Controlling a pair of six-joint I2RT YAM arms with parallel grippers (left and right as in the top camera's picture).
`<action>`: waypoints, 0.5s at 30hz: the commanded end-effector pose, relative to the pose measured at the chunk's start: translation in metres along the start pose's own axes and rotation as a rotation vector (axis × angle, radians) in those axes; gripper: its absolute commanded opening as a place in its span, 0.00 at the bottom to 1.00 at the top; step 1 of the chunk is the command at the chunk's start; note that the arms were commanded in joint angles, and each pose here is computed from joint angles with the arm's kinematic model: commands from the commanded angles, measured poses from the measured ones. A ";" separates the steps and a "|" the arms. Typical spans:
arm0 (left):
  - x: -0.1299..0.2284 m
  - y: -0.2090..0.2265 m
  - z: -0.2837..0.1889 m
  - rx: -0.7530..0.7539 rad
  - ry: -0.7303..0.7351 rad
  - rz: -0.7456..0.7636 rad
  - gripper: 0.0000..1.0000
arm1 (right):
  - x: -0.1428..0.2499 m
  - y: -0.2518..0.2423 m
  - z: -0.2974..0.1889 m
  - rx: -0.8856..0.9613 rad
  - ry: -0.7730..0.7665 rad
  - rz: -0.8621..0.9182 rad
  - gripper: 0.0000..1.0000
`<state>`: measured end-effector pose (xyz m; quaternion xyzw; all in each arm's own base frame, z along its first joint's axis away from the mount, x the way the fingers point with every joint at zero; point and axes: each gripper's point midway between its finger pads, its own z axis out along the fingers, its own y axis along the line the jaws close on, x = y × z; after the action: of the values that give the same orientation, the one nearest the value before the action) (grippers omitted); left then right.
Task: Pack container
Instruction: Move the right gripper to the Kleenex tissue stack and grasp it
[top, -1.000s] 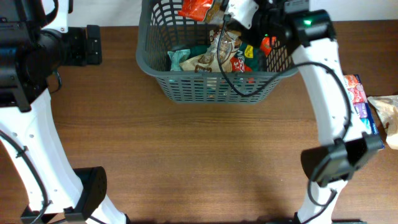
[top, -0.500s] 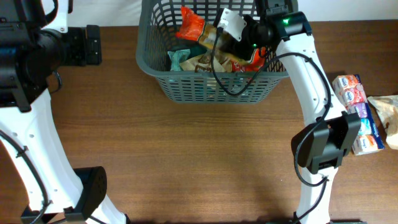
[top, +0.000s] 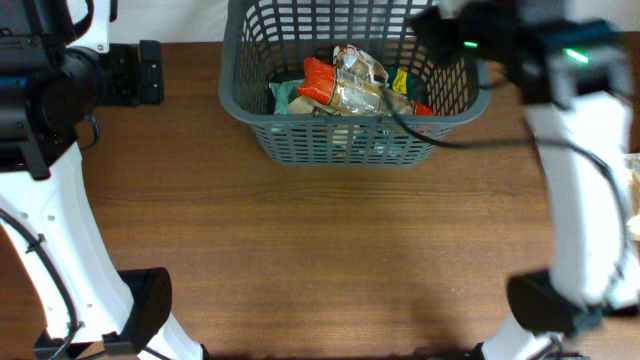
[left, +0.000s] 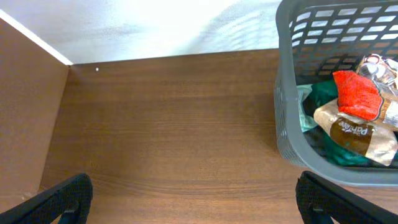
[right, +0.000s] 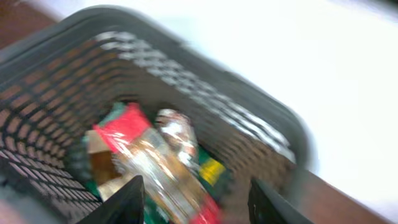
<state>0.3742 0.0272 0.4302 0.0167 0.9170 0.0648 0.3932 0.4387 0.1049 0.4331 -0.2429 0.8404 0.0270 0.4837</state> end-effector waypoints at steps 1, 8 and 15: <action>0.000 0.002 -0.001 -0.007 -0.001 -0.016 0.99 | 0.023 -0.064 -0.062 0.300 0.045 0.191 0.51; 0.000 0.002 -0.001 -0.007 -0.001 -0.016 0.99 | 0.132 -0.143 -0.084 0.472 0.349 0.400 0.56; 0.000 0.002 -0.001 -0.007 -0.001 -0.016 0.99 | 0.286 -0.232 -0.016 0.512 0.588 0.652 0.68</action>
<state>0.3741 0.0279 0.4301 0.0158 0.9171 0.0653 0.3930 0.4085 -0.1773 0.3071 0.1191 0.9430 -0.1123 0.2898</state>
